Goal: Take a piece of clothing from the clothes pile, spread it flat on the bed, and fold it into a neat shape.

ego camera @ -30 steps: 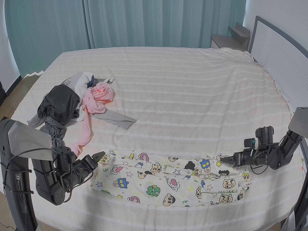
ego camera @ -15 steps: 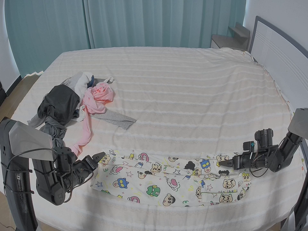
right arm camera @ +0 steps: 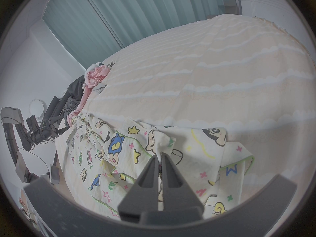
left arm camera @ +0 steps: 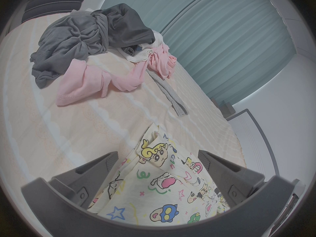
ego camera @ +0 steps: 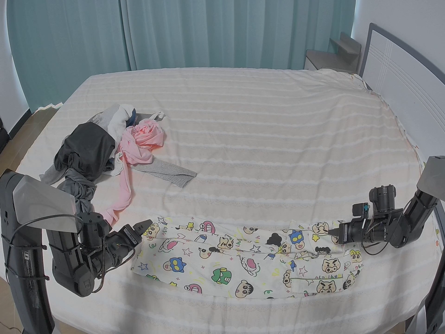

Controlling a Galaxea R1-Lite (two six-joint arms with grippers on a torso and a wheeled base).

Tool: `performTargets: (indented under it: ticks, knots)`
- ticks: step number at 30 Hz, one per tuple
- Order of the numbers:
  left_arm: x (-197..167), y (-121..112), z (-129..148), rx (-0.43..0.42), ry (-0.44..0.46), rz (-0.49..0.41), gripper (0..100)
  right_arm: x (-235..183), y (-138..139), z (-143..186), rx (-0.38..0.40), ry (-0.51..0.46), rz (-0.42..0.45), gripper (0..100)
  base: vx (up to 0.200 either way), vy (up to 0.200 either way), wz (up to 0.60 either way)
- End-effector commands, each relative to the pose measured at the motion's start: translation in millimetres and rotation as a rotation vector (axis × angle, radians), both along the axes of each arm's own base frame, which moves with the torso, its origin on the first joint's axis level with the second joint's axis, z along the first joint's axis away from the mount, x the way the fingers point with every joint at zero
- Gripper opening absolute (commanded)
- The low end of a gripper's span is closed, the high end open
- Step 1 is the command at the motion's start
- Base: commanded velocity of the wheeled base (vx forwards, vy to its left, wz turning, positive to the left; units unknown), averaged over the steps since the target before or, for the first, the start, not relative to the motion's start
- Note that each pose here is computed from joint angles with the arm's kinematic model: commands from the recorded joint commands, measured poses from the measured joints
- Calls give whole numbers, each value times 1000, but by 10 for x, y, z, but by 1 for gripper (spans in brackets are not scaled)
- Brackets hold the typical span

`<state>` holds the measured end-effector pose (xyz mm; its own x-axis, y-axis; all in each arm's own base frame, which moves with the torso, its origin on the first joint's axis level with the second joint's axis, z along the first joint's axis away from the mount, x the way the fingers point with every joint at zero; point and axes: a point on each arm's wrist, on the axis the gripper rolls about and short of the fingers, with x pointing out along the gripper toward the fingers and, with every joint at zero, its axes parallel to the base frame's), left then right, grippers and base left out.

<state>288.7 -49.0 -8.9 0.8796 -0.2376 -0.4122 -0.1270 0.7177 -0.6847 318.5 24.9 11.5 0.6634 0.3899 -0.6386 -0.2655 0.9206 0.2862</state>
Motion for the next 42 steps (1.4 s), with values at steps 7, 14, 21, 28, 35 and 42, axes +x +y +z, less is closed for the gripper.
performTargets:
  ticks: [7,14,21,28,35,42]
  knots:
    - [6,-1,12,-3,-15,0,100,82,-15,55,-6,-58,-4,0,0,0,0]
    - [6,-1,12,-3,-15,0,100,138,-85,67,-11,-67,-27,0,0,0,0]
    - [6,-1,12,-3,-15,0,100,140,-187,64,-14,-65,-56,0,0,0,0]
    - [2,0,10,-3,-14,0,100,138,-166,11,-23,-53,-42,0,0,0,0]
    - [5,-1,12,-2,-16,-2,100,99,-146,6,-28,-49,-29,100,0,0,0]
    - [-3,-15,27,50,-32,-17,100,-97,-189,288,-20,-104,-69,100,0,0,0]
